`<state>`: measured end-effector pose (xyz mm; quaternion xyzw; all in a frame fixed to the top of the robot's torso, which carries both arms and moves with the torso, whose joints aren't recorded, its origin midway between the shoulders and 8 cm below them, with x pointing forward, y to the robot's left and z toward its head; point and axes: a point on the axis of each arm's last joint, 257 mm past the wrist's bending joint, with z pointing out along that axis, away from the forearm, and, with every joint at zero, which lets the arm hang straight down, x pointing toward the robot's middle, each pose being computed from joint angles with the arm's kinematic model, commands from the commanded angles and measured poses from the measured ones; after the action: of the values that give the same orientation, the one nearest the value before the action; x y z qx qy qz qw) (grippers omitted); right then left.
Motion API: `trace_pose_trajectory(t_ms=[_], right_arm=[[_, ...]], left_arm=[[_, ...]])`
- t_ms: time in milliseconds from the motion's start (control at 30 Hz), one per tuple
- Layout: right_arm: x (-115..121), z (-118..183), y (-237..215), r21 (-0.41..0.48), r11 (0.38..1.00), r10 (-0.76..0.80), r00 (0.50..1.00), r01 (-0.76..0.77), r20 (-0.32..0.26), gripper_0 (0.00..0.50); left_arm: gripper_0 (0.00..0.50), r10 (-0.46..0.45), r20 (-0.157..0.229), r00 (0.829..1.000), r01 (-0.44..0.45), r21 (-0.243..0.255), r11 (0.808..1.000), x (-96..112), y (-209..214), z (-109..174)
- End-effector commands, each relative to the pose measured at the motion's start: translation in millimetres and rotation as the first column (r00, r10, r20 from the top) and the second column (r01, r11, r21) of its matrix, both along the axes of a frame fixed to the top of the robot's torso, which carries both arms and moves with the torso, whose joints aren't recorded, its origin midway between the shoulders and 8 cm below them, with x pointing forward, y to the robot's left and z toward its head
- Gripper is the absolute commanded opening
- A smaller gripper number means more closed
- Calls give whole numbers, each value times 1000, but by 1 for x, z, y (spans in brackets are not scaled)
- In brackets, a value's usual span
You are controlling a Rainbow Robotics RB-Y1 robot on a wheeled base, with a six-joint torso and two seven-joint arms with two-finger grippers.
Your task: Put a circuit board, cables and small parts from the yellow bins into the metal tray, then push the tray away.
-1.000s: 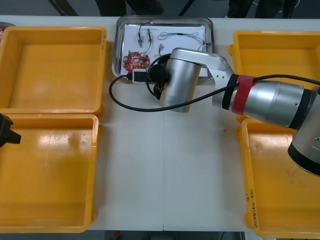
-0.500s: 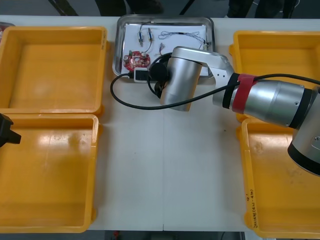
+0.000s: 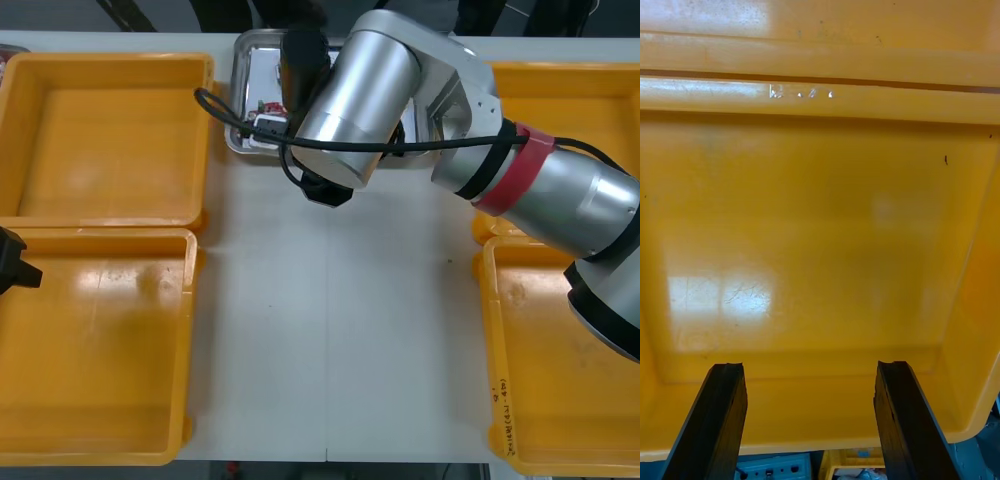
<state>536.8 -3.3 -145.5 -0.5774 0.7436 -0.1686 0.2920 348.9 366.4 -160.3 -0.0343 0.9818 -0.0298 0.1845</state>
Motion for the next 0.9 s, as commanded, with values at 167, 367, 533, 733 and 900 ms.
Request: trace_pose_trajectory(t_ms=[167, 367, 533, 733, 900], right_arm=[[-52, 28, -51, 103, 983, -145, 985, 154, -90, 500], [-84, 33, -92, 227, 932, -257, 956, 284, -139, 500], [-92, 50, -102, 369, 859, -303, 933, 355, -194, 500], [-104, 61, -133, 495, 730, -375, 882, 471, -287, 500], [-115, 62, -168, 536, 639, -438, 834, 552, -336, 500]], left_arm=[[500, -2, 7, 1000, 1, 63, 998, -4, 22, 9], [500, -2, 7, 1000, 1, 63, 998, -4, 22, 9], [500, -2, 7, 1000, 1, 63, 998, -4, 22, 9], [500, -2, 7, 1000, 1, 63, 998, -4, 22, 9], [500, -2, 7, 1000, 1, 63, 998, -4, 22, 9]])
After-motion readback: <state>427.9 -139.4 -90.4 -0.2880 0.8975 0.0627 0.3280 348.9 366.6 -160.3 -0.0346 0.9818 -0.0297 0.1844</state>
